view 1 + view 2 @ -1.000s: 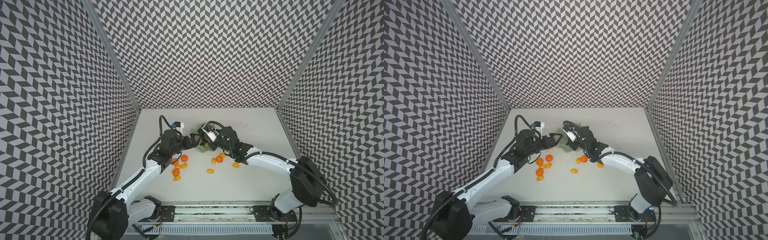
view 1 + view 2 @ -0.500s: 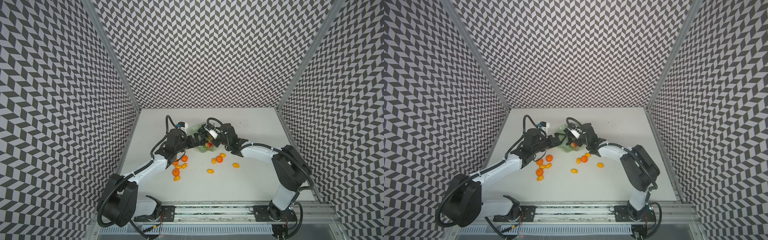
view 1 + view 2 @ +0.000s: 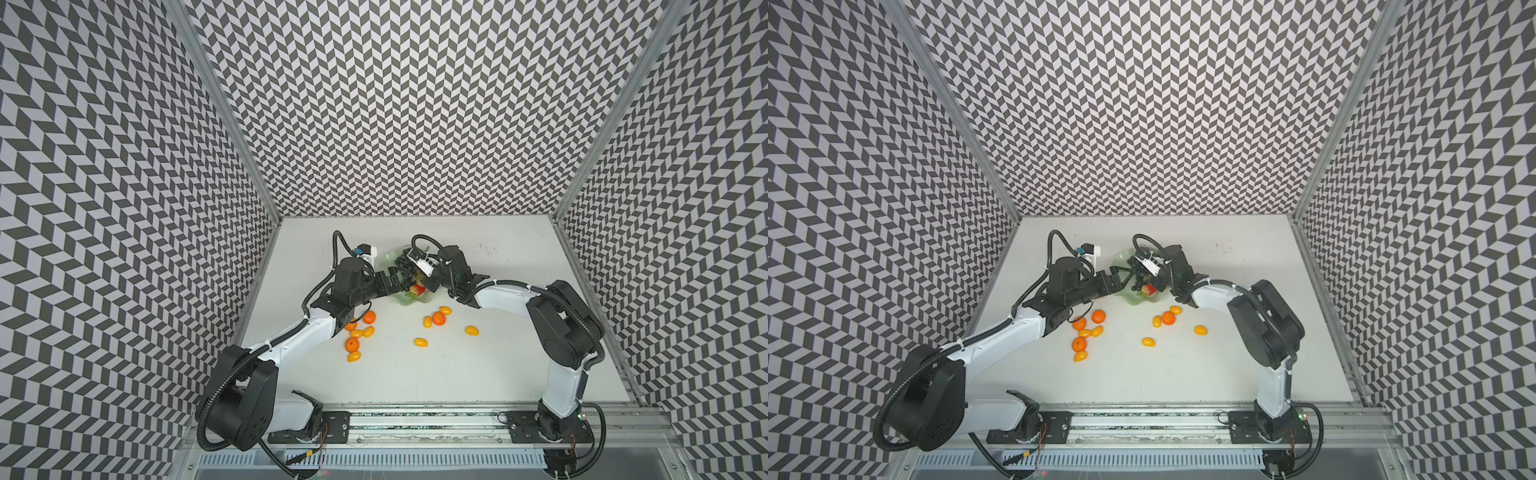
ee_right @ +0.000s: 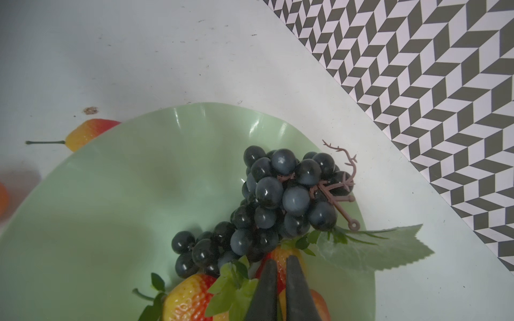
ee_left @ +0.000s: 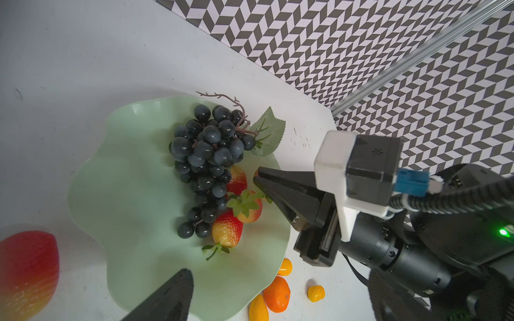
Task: Arrange fruit in a fruit bowl
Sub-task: Place the fruit in the fruit bowl, then pick up the fruit from the center of the table.
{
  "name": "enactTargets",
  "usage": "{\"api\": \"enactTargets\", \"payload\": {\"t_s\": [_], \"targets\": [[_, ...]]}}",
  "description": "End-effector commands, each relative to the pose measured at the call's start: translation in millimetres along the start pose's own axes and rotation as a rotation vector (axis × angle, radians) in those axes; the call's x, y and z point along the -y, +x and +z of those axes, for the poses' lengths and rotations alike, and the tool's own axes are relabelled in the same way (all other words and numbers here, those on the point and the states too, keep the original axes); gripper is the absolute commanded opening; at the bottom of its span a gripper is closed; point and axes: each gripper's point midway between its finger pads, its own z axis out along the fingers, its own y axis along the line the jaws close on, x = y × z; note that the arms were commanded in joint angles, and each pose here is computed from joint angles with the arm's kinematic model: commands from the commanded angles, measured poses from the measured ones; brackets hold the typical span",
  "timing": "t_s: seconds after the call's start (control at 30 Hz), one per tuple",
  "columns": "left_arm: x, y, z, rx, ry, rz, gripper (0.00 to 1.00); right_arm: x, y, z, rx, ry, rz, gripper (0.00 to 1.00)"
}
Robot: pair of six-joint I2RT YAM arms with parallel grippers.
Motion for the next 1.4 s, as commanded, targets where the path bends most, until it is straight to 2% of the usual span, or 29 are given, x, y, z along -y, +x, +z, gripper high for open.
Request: {"api": "enactTargets", "payload": {"t_s": [0.0,0.1,0.33,0.5,0.73,0.93,1.03,1.2,1.37], "targets": [[3.3,2.9,2.5,-0.013,0.012,0.020,1.00,8.0,-26.1,-2.9,0.090,0.006,-0.016,0.20],[1.0,3.6,2.3,-0.016,-0.001,0.022,1.00,9.2,-32.7,-7.3,0.105,0.005,-0.009,0.29],[-1.7,-0.2,-5.9,-0.009,-0.044,0.035,1.00,14.9,-62.2,-31.5,0.166,-0.003,0.019,0.39],[-13.1,-6.4,-24.8,0.024,-0.122,0.027,1.00,9.4,-82.0,-47.2,0.198,-0.070,0.131,0.39],[-49.9,-16.6,-67.3,0.097,-0.205,-0.057,1.00,-22.5,-86.2,-38.0,0.076,-0.056,0.329,0.38],[-86.5,-27.2,-104.4,0.152,-0.290,-0.128,1.00,-74.7,-100.4,-23.2,-0.056,-0.027,0.493,0.35],[-102.0,-29.9,-119.4,0.170,-0.300,-0.172,1.00,-107.6,-108.7,-13.3,-0.100,-0.066,0.596,0.34],[-115.8,-33.9,-135.1,0.185,-0.312,-0.207,1.00,-147.9,-103.9,12.7,-0.200,-0.137,0.738,0.33],[-121.3,-35.6,-143.6,0.192,-0.316,-0.222,1.00,-165.8,-97.5,36.5,-0.256,-0.157,0.790,0.32]]}}
